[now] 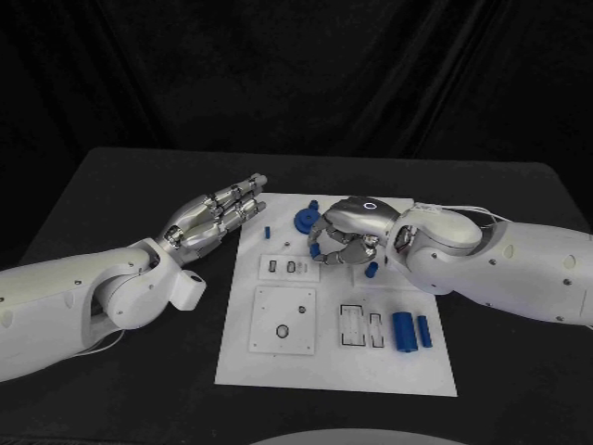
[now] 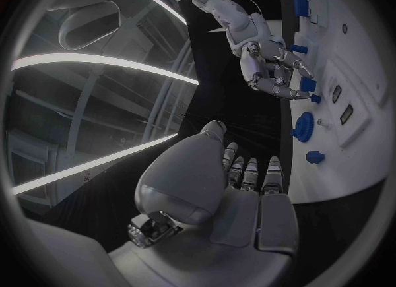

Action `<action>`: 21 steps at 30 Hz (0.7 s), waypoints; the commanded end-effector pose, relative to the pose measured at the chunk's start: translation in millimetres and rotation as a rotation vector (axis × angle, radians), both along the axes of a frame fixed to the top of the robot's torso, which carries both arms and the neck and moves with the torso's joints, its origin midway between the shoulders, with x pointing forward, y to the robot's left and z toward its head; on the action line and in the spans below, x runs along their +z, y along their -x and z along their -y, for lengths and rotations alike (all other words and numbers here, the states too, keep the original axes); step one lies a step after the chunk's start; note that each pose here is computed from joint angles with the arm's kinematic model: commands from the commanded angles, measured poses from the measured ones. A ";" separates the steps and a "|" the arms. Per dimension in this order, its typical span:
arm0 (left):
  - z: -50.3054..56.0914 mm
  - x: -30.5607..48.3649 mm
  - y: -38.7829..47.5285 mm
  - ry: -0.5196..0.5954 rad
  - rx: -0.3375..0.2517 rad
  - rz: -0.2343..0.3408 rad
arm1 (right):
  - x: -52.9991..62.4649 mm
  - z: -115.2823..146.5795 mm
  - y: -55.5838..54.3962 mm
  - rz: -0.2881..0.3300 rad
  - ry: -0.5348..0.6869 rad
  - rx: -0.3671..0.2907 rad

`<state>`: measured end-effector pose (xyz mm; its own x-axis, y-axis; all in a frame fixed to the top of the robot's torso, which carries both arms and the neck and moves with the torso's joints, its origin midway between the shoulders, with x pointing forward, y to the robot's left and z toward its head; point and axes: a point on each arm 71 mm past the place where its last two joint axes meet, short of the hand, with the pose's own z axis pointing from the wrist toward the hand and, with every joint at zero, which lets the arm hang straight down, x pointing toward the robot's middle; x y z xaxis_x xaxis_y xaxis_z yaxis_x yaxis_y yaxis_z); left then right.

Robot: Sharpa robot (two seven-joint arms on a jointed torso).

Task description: Assemble the parts on the task board

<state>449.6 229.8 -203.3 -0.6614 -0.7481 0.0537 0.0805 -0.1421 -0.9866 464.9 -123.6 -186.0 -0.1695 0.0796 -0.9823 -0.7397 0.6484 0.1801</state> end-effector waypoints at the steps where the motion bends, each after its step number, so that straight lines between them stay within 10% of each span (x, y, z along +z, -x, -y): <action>1: 1.9 0.9 0.7 0.013 -0.018 0.005 | -5.0 -0.8 0.2 -0.010 0.016 -0.009; 21: 2.3 0.3 0.3 0.010 -0.022 0.000 | -13.3 -5.2 -0.3 -0.033 0.032 -0.006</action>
<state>450.0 229.2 -203.8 -0.6654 -0.7443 0.0560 0.0758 -0.1421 -0.9870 465.2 -117.7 -196.4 -0.1931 0.0639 -0.9791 -0.7385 0.6475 0.1879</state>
